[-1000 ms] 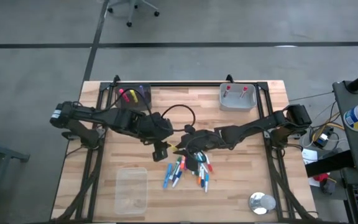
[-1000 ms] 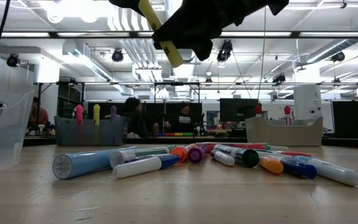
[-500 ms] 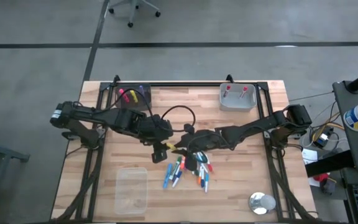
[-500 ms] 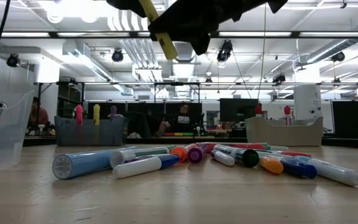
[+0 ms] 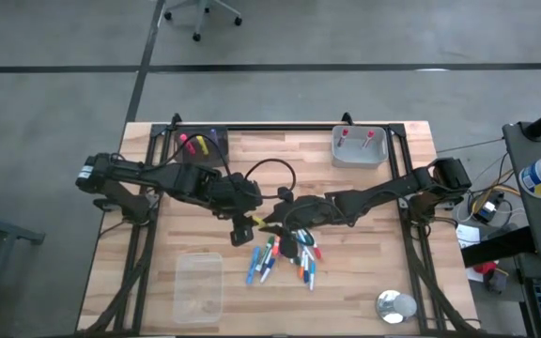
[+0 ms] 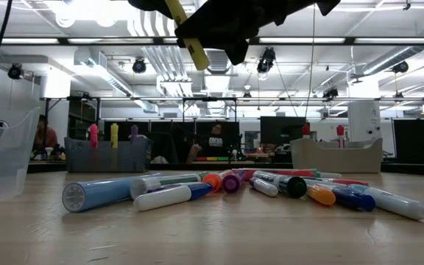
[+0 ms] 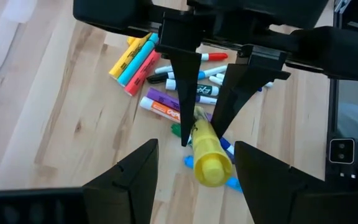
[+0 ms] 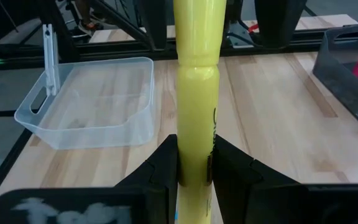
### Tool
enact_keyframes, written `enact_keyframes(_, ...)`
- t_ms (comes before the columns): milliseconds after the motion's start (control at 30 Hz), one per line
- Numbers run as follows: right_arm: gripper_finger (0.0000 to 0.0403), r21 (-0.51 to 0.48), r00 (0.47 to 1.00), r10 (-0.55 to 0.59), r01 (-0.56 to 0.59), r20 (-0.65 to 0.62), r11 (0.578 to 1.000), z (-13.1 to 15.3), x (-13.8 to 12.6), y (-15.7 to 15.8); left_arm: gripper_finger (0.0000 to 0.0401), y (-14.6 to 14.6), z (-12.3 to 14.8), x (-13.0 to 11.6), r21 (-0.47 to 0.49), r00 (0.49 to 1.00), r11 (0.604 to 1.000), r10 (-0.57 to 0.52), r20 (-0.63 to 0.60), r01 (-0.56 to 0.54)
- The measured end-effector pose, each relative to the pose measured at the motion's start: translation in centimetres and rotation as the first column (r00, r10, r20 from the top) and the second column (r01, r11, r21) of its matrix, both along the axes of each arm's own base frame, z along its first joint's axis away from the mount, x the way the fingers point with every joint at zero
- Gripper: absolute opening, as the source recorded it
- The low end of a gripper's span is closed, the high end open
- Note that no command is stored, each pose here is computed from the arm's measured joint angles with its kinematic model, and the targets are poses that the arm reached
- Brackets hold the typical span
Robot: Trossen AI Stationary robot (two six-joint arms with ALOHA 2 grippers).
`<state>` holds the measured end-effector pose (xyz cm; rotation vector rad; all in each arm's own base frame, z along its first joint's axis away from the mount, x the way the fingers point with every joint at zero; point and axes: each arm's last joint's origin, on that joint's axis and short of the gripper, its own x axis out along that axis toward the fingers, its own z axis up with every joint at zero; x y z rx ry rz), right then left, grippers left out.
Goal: Pick & Place Markers
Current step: Put the yellow highlighter pen into the black bin
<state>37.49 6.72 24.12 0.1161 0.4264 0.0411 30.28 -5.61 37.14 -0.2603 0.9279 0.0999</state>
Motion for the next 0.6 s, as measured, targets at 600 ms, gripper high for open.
enact_keyframes(600, 0.0070, -0.002, 1.000, 0.001, -0.001, 0.009, 1.000, 0.08, 0.04, -0.01, 0.0199, -0.02, -0.33, 0.02, 0.006, 1.000, 1.000, -0.021, 0.000, 0.021)
